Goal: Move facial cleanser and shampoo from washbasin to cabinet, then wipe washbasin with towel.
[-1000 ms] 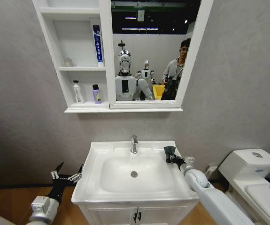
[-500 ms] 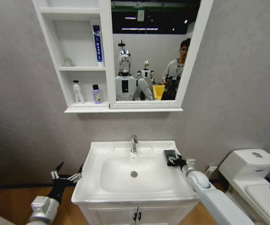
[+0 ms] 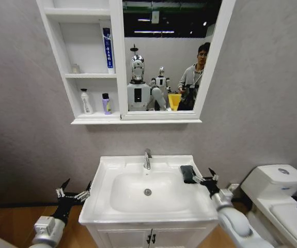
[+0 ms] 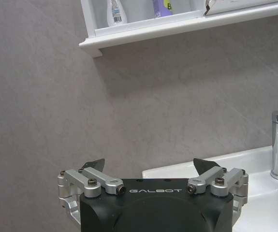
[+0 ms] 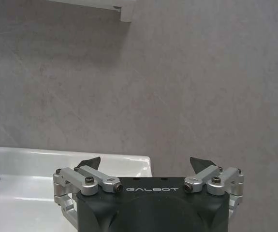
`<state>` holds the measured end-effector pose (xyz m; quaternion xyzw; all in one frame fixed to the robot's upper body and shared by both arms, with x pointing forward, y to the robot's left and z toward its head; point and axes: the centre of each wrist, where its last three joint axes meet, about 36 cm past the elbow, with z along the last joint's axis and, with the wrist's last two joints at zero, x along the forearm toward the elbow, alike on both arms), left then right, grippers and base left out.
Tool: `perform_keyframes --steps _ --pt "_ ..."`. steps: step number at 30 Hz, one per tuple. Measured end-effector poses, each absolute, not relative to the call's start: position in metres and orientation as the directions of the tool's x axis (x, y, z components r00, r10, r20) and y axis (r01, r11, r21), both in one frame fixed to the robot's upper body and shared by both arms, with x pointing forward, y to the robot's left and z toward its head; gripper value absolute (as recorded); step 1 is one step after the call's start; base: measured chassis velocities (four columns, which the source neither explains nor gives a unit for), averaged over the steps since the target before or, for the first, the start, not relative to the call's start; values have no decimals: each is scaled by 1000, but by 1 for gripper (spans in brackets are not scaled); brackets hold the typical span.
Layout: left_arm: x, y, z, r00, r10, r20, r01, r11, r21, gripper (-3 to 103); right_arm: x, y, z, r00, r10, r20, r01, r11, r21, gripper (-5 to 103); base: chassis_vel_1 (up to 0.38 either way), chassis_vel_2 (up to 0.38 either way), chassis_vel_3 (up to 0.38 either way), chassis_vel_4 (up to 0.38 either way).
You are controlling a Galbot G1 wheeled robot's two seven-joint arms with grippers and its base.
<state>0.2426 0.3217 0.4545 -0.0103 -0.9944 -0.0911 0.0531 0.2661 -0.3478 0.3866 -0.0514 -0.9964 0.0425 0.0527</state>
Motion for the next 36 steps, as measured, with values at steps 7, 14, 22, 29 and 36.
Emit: perform_keyframes --steps 7,14,22,29,36 --pt "243 322 454 -994 11 108 30 983 180 100 190 -309 416 -981 158 111 151 986 -69 100 0 0 0 0" --pt "243 322 455 -994 11 108 30 983 180 100 165 -292 432 -979 167 115 157 983 -90 100 0 0 0 0" --pt "243 322 454 -994 11 108 30 983 180 100 163 -289 433 -979 166 116 156 984 -88 100 0 0 0 0" --pt "243 322 454 -994 11 107 30 983 180 100 164 -290 432 -979 165 116 156 984 -87 100 0 0 0 0" --pt "243 322 454 -994 11 107 30 983 180 100 164 -290 431 -979 165 118 156 984 -86 100 21 -24 -24 32"
